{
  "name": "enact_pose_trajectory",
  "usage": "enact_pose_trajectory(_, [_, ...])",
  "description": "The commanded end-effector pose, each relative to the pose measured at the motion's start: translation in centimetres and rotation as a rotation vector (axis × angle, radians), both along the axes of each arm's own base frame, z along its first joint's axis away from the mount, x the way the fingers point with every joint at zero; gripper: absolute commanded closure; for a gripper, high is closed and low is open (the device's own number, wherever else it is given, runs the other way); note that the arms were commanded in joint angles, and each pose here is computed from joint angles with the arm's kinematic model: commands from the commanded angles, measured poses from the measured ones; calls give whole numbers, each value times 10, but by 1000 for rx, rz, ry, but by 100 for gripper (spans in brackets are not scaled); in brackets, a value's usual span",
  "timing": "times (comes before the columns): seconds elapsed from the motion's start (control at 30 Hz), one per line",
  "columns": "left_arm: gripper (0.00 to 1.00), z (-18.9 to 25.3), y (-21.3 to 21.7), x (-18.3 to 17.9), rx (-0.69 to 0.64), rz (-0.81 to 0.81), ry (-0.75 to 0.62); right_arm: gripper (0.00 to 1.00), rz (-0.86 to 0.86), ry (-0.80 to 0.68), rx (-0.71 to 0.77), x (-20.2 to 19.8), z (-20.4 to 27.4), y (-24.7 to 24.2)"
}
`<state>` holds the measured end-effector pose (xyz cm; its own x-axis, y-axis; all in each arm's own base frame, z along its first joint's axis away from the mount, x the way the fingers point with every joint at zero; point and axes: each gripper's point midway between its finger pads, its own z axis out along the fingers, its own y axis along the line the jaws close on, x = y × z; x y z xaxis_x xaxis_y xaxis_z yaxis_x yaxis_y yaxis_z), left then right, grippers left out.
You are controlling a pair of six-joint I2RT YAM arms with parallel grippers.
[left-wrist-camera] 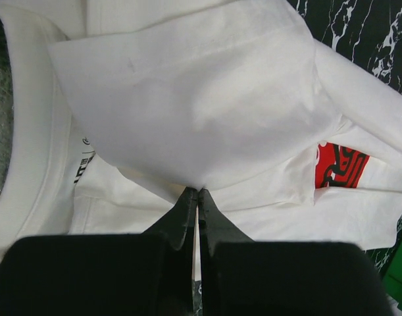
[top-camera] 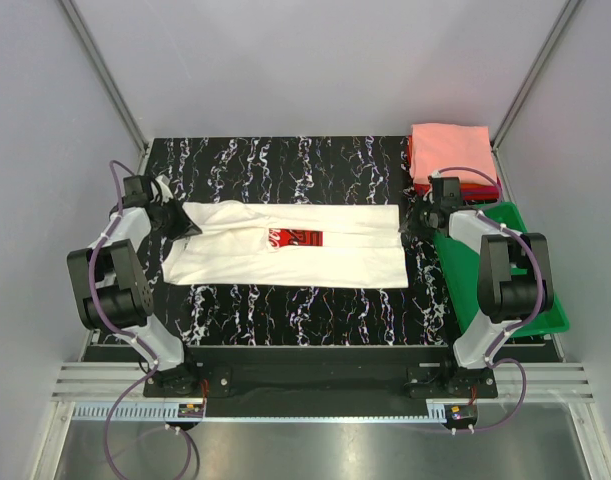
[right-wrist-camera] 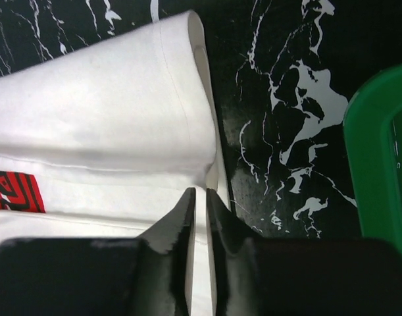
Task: Fold and stack the t-shirts
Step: Fold the tshirt
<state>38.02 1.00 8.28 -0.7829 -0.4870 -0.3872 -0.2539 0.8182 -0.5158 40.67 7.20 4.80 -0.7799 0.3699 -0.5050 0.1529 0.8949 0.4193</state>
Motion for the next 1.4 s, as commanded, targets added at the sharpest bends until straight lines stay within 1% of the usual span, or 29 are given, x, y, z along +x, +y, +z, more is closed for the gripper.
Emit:
enact_pose_trajectory(0.0, [100, 1, 4, -9, 30, -9, -8, 80, -19, 50, 11, -15, -4, -1])
enact_pose_trajectory(0.07, [100, -4, 2, -14, 24, -16, 8, 76, -33, 51, 8, -20, 3, -3])
enact_pose_trajectory(0.1, [100, -6, 0, -15, 17, -22, 15, 71, -44, 47, 10, -19, 8, -4])
enact_pose_trajectory(0.2, [100, -6, -3, -19, 14, -29, 31, 70, -58, 18, 9, -16, 26, -5])
enact_pose_trajectory(0.3, [100, -6, -3, -23, 35, -34, 31, 71, -51, -12, 33, -8, 41, 0])
enact_pose_trajectory(0.4, [100, -2, -4, -24, 45, -40, 20, 70, -40, -13, 69, 0, 45, 9])
enact_pose_trajectory(0.47, [100, 1, -6, -25, 46, -47, 17, 70, -93, 25, 48, 2, 38, 3])
enact_pose_trajectory(0.5, [100, 1, -6, -26, 47, -51, 17, 70, -153, 42, 62, 3, 37, 2])
enact_pose_trajectory(0.53, [100, 0, -6, -29, 54, -47, 25, 69, -215, 74, 41, 1, 31, -6])
enact_pose_trajectory(0.57, [100, 0, -5, -29, 61, -49, 25, 69, -270, 104, 64, 0, 27, -5])
enact_pose_trajectory(0.63, [100, 0, -3, -30, 81, -42, 23, 69, -320, 145, 82, -3, 22, -6])
enact_pose_trajectory(0.8, [100, 7, -3, -24, 68, -40, 8, 70, -421, 255, 119, 0, 5, -4])
enact_pose_trajectory(0.83, [100, 9, -3, -21, 68, -39, -1, 70, -433, 288, 116, -4, 2, -3])
enact_pose_trajectory(1.0, [100, 14, -6, -19, 50, -40, -15, 71, -516, 350, 149, -4, -3, -2])
enact_pose_trajectory(1.23, [100, 13, -9, -17, 35, -44, -27, 72, -549, 394, 151, -4, -13, 1])
enact_pose_trajectory(1.37, [100, 16, -12, -16, 30, -52, -41, 72, -559, 390, 139, -2, -14, 0])
